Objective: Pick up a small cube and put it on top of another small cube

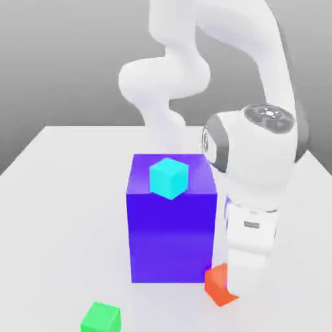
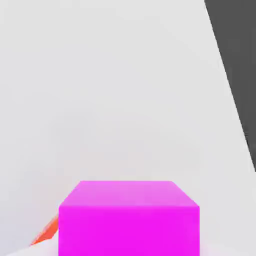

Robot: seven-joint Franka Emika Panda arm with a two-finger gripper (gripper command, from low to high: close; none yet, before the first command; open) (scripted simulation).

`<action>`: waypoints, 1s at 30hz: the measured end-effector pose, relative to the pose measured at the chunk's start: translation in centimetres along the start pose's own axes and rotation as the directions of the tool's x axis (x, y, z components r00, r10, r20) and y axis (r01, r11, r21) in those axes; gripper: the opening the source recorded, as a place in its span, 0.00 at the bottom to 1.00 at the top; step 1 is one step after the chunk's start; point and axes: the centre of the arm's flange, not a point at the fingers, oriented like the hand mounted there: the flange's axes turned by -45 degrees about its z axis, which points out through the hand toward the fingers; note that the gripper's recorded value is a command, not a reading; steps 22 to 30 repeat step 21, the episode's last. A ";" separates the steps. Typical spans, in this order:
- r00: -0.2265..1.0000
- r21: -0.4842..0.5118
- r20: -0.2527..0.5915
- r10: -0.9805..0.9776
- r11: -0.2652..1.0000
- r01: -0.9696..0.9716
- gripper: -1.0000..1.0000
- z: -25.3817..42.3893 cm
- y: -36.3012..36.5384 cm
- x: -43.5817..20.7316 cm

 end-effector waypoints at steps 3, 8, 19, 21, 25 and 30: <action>0.989 0.002 -0.006 0.150 0.989 -0.150 0.00 -1.0 4.9 -5.8; 0.957 0.001 -0.025 0.289 0.957 -0.289 0.00 -0.3 9.8 -13.7; 0.954 -0.001 -0.026 0.297 0.955 -0.297 1.00 2.0 10.1 -14.2; 0.954 -0.001 -0.027 0.297 0.955 -0.297 1.00 -0.5 10.1 -14.3; 0.954 -0.001 -0.027 0.297 0.955 -0.297 1.00 -0.5 10.1 -14.3; 0.954 -0.001 -0.027 0.297 0.955 -0.297 1.00 -0.5 10.1 -14.3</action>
